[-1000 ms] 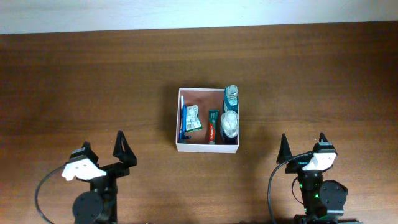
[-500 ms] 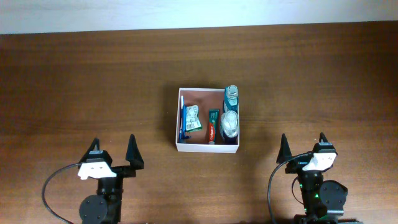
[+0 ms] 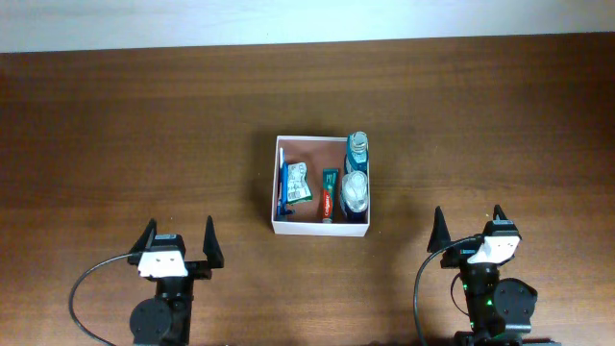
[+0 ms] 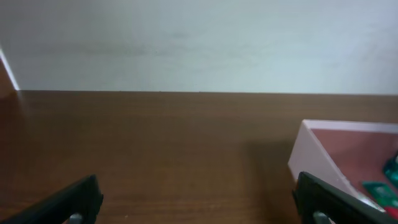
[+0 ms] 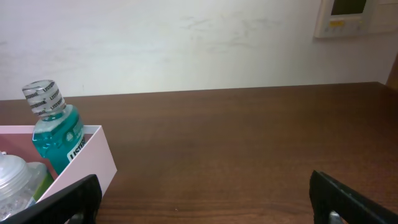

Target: Pack container

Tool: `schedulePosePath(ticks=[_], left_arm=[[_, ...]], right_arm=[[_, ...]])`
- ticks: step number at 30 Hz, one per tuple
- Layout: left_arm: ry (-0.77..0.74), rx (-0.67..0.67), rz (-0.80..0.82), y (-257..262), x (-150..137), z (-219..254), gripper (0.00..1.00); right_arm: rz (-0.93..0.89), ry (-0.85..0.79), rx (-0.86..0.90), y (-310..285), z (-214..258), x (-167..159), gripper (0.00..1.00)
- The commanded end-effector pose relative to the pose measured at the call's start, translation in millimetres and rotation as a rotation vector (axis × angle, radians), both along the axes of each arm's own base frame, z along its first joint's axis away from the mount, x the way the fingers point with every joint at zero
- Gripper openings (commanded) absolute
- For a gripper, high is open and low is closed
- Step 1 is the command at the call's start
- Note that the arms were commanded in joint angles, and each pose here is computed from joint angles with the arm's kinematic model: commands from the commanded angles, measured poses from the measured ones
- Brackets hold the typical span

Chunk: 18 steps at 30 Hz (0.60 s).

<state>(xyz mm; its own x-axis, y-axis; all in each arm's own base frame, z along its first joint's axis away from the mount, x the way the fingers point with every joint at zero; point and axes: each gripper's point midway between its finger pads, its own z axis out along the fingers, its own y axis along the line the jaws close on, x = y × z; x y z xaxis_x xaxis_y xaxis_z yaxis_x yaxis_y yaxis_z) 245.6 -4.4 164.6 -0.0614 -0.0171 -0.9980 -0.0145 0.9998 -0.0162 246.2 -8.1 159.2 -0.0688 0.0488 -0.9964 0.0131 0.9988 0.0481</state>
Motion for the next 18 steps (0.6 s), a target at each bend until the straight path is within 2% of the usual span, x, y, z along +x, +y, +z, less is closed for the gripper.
schedulePosePath(ticks=[1,4,18], left_arm=[[0.011,0.082,-0.008,0.3,-0.1,-5.5,0.99],[0.011,0.123,-0.01,0.3,-0.1,-5.5,0.99],[0.012,0.122,-0.011,0.2,-0.1,-5.7,0.99]], right_arm=[[-0.012,0.0,-0.01,-2.6,-1.3,-0.4,0.98],[-0.012,0.0,-0.01,-2.6,-1.2,-0.4,0.98],[-0.012,0.0,-0.01,-2.6,-1.2,-0.4,0.99]])
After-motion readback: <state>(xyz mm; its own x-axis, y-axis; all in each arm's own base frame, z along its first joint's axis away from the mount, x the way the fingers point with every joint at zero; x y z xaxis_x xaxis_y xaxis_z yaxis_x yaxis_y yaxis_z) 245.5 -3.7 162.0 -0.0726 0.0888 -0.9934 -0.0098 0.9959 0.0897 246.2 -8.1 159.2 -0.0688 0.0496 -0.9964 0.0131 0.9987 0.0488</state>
